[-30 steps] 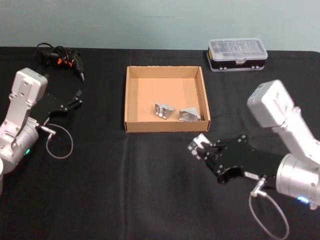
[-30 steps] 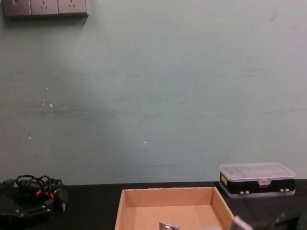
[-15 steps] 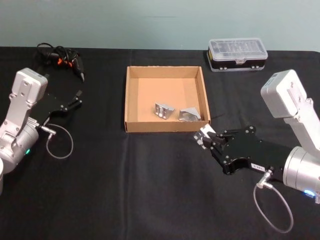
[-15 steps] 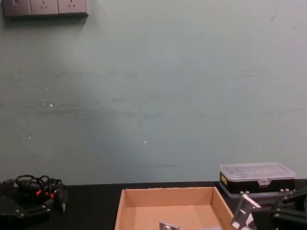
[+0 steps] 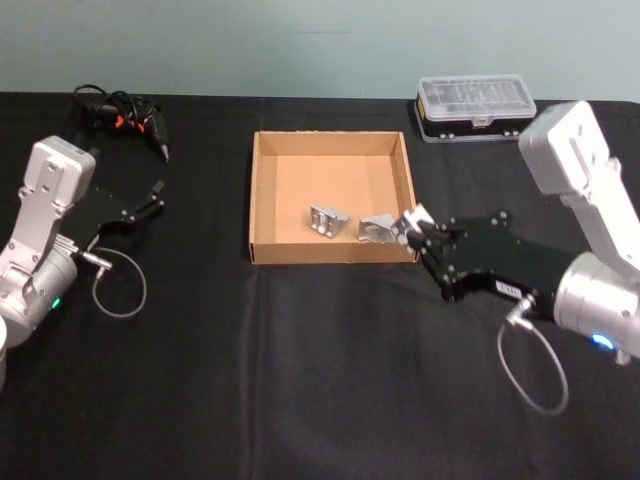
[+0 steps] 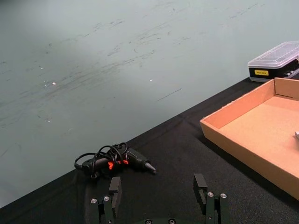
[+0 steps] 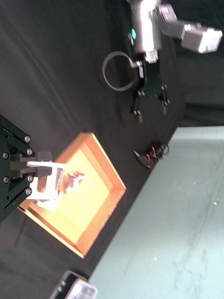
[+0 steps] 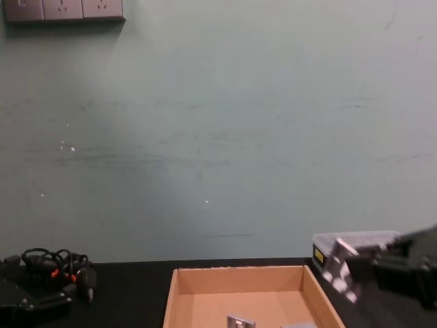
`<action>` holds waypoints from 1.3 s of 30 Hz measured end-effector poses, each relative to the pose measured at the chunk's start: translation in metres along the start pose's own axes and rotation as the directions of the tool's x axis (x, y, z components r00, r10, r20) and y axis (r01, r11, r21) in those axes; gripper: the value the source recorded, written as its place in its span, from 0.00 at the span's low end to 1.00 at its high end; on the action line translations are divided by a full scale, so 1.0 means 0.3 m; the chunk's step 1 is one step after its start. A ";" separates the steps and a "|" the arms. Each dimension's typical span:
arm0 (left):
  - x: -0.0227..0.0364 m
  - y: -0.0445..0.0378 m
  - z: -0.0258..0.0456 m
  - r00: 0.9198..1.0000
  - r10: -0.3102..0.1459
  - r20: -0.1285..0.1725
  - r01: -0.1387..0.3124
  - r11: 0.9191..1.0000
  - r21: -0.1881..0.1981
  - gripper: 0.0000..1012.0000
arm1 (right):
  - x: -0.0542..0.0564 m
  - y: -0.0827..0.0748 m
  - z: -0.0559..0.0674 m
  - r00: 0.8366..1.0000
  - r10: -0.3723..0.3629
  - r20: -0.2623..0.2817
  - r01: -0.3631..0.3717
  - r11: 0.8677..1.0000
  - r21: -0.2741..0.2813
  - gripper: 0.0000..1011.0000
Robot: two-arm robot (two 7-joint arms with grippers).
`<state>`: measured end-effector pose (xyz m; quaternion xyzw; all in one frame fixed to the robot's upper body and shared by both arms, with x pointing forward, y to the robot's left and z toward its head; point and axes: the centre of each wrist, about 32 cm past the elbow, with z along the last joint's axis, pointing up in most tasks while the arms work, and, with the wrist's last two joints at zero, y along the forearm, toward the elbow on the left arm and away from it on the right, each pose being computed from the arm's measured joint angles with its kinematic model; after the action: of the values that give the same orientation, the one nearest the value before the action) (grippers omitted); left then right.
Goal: Use one hand to pick up the angle iron from the table and place it into the box.
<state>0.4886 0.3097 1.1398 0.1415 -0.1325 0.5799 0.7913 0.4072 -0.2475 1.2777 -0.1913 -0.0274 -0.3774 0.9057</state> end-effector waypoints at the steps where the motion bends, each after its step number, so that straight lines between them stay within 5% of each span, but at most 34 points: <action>1: 0.000 0.000 0.000 1.000 0.000 0.000 0.000 1.000 0.000 1.00 | 0.009 0.015 0.006 1.000 -0.012 0.006 0.012 1.000 0.007 0.08; 9: 0.000 0.000 0.000 1.000 0.000 0.000 0.000 1.000 0.000 1.00 | 0.055 0.120 0.021 0.998 -0.060 0.016 0.059 0.998 0.024 0.08; 19: 0.000 0.000 0.000 1.000 0.000 0.000 0.000 1.000 0.000 1.00 | 0.129 0.312 0.010 0.996 -0.086 0.031 0.086 0.996 0.020 0.08; 29: 0.000 0.000 0.000 1.000 0.000 0.000 0.000 1.000 0.000 1.00 | 0.185 0.493 -0.019 0.993 -0.119 0.013 0.120 0.992 -0.042 0.08; 39: 0.000 0.000 0.000 1.000 0.000 0.000 0.000 1.000 0.000 1.00 | 0.211 0.605 -0.028 0.991 -0.131 0.019 0.132 0.986 -0.103 0.08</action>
<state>0.4886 0.3097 1.1398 0.1414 -0.1325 0.5799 0.7913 0.5775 -0.1767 1.2232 -0.2380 -0.0257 -0.4363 0.8674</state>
